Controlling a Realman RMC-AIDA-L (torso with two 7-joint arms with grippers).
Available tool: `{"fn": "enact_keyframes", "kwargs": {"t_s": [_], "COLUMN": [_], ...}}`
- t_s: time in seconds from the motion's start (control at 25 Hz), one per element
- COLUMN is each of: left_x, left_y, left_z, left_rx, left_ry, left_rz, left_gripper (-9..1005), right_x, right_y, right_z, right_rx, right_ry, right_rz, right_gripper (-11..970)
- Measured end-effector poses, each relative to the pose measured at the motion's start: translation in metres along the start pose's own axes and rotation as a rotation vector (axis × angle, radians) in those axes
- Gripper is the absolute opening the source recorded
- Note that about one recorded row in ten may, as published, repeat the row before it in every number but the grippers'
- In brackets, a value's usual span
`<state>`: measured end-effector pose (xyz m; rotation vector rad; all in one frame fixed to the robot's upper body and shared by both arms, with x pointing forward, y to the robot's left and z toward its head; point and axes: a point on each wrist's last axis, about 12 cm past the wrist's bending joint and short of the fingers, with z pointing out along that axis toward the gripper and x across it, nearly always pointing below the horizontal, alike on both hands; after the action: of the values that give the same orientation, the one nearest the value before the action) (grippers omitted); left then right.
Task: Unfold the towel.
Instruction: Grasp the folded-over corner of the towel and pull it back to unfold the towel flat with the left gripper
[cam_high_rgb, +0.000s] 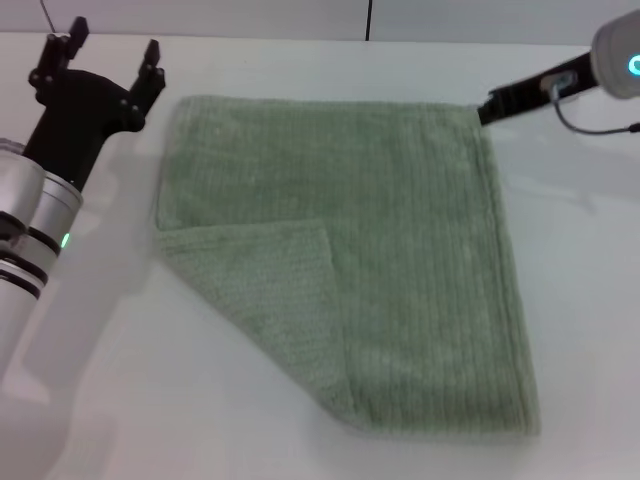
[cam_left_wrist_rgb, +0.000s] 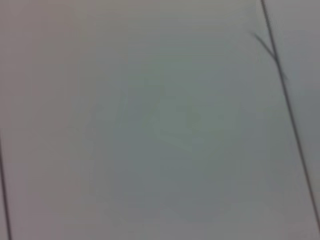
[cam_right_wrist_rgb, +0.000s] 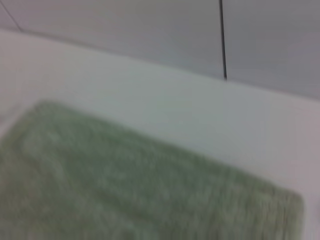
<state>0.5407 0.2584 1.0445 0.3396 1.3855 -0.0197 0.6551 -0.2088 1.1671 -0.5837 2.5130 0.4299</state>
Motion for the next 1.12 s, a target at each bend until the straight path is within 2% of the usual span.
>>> {"fn": "enact_keyframes", "kwargs": {"t_s": [0.12,0.24,0.28,0.32,0.44,0.68,0.96,1.12], "left_x": [-0.003,-0.007,-0.014,-0.014,-0.031,-0.071,-0.118,-0.127], "left_y": [-0.004,-0.009,-0.014,-0.014,-0.025,-0.034,-0.052,-0.061], "left_z": [0.004,0.013,0.023,0.023,0.041,0.067,0.068,0.065], "left_rx": [0.018,0.036,0.079,0.079,0.165,0.232,0.345,0.4], "left_ry": [-0.002,0.041,0.105,0.105,0.226,0.501,0.684,0.766], "left_rz": [-0.012,-0.082,-0.114,-0.114,-0.098,-0.066,0.035,0.046], "left_gripper": [763,762,762,762,761,759,758,756], "right_x": [0.002,0.001,0.001,0.001,0.001,0.001,-0.003,-0.003], "right_y": [0.001,0.001,0.001,0.001,0.0,-0.002,-0.004,-0.004], "right_z": [0.008,0.009,0.008,0.008,0.007,0.006,0.005,0.008], "right_rx": [0.013,0.015,0.016,0.016,0.016,0.023,0.029,0.039], "right_ry": [0.04,0.041,0.039,0.039,0.036,0.026,0.005,0.016], "right_rz": [-0.006,-0.01,-0.008,-0.008,-0.008,-0.004,0.005,0.004], "right_gripper": [-2,-1,-1,-1,-1,-1,-1,0]}}
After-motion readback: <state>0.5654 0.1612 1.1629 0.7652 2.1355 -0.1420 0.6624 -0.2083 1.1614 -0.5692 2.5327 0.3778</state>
